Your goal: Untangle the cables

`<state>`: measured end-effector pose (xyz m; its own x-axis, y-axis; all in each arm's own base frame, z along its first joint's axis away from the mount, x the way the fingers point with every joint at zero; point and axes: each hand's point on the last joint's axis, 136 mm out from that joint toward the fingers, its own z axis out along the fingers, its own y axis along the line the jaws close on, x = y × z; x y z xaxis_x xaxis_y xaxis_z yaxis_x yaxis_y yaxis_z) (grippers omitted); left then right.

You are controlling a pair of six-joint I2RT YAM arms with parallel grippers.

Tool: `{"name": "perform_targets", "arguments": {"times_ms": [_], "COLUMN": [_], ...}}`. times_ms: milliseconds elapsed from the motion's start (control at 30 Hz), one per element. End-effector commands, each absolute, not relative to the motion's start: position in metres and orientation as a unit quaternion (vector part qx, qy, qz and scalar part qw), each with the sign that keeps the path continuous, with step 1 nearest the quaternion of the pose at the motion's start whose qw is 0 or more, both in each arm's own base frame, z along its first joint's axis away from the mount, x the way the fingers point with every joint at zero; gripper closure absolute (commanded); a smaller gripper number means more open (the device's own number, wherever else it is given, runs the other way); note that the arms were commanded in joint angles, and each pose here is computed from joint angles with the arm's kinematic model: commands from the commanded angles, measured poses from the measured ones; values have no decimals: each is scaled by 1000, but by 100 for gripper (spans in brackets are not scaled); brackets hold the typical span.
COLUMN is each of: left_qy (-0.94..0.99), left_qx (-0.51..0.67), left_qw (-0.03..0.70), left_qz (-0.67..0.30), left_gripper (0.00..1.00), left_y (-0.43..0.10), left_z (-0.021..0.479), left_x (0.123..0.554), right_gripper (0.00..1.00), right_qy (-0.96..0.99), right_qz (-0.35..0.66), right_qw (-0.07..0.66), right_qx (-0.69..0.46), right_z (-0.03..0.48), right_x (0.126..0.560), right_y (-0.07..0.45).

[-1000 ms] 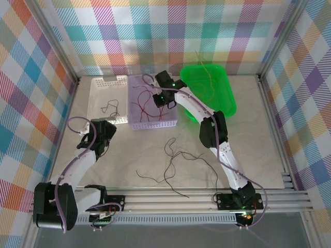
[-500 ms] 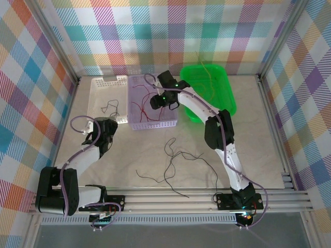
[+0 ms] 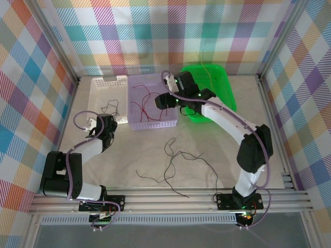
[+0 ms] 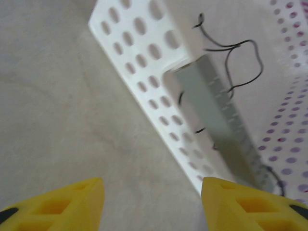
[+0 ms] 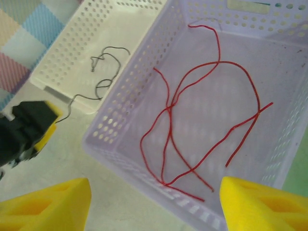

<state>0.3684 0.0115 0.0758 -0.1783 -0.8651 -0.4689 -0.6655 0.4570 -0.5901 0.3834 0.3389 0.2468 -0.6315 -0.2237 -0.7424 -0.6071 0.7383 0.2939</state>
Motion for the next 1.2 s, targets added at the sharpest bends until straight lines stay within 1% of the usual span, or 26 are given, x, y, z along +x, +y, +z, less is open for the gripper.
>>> {"name": "perform_targets", "arguments": {"times_ms": [0, 100, 433, 600, 833, 1000, 1167], "left_qy": [742, 740, 736, 729, 729, 742, 768], "left_qx": [-504, -504, -510, -513, -497, -476, -458], "left_qw": [422, 426, 420, 425, 446, 455, 440], "left_qz": [-131, -132, -147, -155, -151, -124, -76], "left_gripper": [51, 59, 99, 100, 100, 100, 100], "left_y": [12, 12, 9, 9, 11, 16, 27], "left_z": [94, 95, 91, 101, 144, 167, 167], "left_x": [387, 392, 397, 395, 398, 416, 447], "right_gripper": [30, 30, 30, 29, 29, 29, 29], "right_qy": [840, 836, 831, 837, 844, 849, 853], "right_qz": [294, 309, 326, 321, 328, 333, 331], "right_qw": [392, 397, 406, 399, 379, 363, 350], "right_qx": [-234, -220, -195, -192, -188, -191, -202], "right_z": [272, 272, 266, 254, 235, 223, 213], "right_x": [365, 346, 296, 283, 265, 252, 232], "right_y": [336, 323, 283, 271, 262, 258, 251]}}
